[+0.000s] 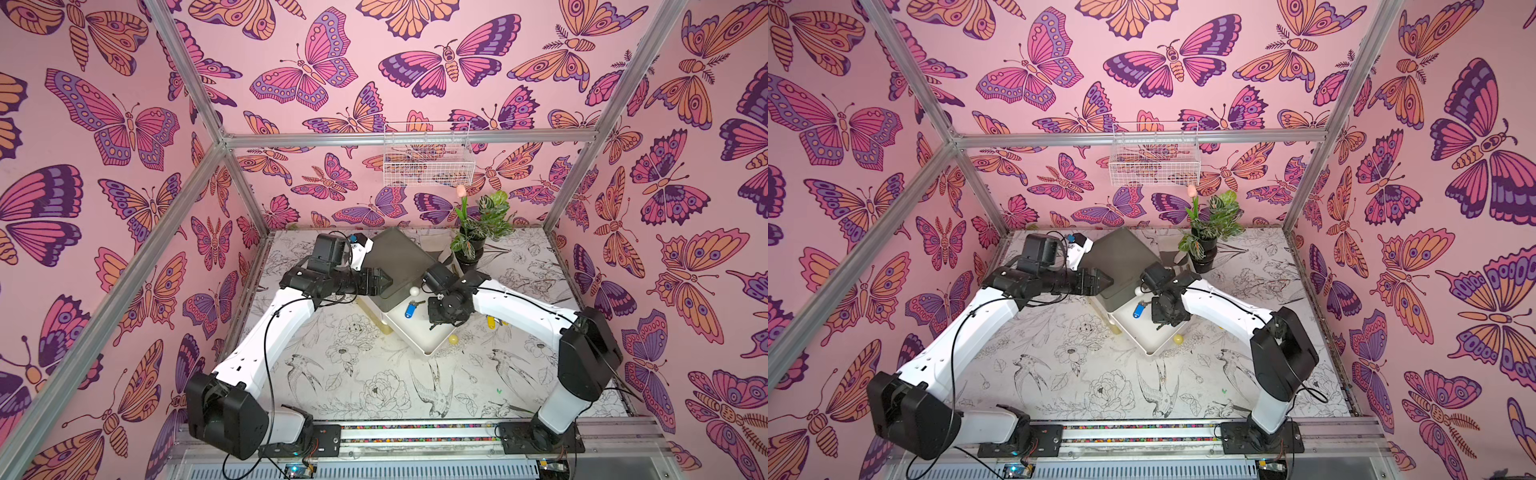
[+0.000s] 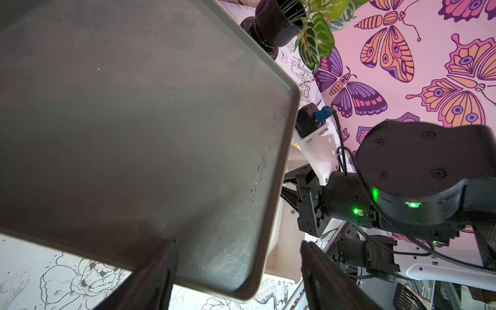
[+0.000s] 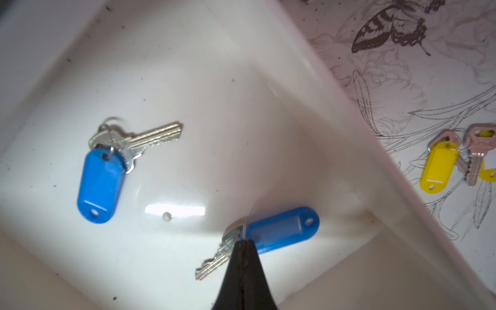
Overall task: Take the keys out of the drawer
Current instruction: Pick up the key from the drawer, then place the key at the center of the board.
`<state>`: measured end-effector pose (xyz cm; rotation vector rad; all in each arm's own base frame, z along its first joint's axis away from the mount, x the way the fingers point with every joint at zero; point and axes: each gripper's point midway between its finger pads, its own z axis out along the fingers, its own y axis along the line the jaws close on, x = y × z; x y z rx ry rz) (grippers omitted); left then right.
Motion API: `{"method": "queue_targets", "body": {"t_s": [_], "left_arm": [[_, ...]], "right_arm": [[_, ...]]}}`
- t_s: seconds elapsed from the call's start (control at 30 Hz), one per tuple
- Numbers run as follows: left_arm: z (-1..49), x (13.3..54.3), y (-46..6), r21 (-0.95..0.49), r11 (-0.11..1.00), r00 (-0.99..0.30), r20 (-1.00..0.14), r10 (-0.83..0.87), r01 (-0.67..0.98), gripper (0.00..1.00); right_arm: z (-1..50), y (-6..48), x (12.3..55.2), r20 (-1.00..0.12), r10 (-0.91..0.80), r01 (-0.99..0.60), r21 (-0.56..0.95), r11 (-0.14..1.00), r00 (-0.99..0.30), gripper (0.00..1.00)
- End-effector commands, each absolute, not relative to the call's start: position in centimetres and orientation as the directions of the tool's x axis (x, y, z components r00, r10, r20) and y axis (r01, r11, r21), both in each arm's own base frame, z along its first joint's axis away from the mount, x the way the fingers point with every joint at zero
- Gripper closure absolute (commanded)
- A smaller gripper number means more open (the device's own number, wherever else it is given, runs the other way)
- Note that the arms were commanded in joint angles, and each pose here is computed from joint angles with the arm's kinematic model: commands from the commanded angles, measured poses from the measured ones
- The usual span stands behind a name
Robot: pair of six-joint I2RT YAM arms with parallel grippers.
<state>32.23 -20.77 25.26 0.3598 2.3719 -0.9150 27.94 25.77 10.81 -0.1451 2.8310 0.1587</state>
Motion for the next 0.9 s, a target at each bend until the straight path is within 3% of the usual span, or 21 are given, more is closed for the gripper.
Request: {"method": "queue_targets", "body": {"t_s": [0.0, 0.53, 0.87], "left_arm": [[23.4, 31.1, -19.9, -0.531, 0.751, -0.841, -0.538, 0.06, 0.393, 0.22], [24.3, 31.3, -20.0, -0.533, 0.746, -0.832, -0.553, 0.05, 0.399, 0.22], [26.7, 31.8, -20.1, -0.534, 0.737, -0.803, -0.595, 0.019, 0.413, 0.22]], "right_arm": [[12.4, 26.0, 28.1, -0.353, -0.087, -0.135, 0.115, 0.984, -0.932, 0.99], [16.8, 26.2, 28.4, -0.438, -0.048, -0.142, 0.185, 0.972, -0.898, 1.0], [23.6, 24.9, 28.0, -0.567, 0.006, -0.169, 0.256, 0.952, -0.824, 1.0]]}}
